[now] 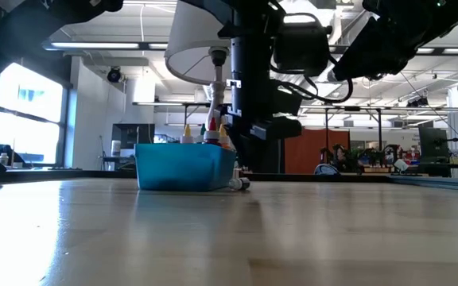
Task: Pick & Place food coloring
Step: Put the small black food coloring bottle into the blue bin
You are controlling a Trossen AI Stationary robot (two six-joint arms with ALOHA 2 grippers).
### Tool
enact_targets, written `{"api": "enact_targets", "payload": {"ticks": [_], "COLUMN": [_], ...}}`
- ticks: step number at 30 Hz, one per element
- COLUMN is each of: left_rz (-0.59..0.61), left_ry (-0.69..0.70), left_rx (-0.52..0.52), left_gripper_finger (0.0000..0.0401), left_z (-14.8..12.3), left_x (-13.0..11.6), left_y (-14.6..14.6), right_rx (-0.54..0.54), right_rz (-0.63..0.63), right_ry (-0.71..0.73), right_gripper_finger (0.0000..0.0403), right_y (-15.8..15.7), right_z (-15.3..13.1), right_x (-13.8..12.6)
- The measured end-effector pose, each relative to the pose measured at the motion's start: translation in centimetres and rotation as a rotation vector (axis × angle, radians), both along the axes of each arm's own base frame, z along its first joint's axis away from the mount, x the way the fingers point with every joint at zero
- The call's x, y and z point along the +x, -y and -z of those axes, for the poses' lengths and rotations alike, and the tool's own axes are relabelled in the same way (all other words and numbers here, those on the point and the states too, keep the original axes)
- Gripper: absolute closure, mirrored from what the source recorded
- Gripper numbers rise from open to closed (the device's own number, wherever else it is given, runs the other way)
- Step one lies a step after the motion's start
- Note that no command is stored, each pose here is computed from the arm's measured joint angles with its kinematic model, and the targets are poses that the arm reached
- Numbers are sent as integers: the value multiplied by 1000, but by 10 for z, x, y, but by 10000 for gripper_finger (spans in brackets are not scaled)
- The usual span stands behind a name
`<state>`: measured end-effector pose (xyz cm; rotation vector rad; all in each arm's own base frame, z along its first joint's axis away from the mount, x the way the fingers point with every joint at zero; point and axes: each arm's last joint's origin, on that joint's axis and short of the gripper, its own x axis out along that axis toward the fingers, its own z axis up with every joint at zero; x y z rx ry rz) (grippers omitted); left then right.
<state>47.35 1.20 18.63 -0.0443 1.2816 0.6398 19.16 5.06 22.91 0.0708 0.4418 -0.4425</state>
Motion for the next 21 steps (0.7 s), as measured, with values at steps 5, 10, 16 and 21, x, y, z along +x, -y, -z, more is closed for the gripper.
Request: {"api": "enact_targets", "payload": {"ticks": [5, 10, 16, 21], "left_rz": [-21, -31, -24, 29], "left_ry": [-45, -87, -111, -98], "left_rx": [-1, -3, -14, -3], "left_gripper_finger": [273, 273, 273, 273], "left_z": [6, 16, 17, 6], "left_x": [-3, -3, -5, -1], "left_y": [0, 0, 0, 0], "right_rx": [0, 1, 1, -10], "right_rz": [-1, 0, 0, 4], "right_ry": [0, 2, 4, 2], "right_gripper_finger": [253, 253, 254, 254], "right_y": [0, 0, 0, 0], "right_z": [0, 0, 0, 0], "right_x": [0, 0, 0, 0]}}
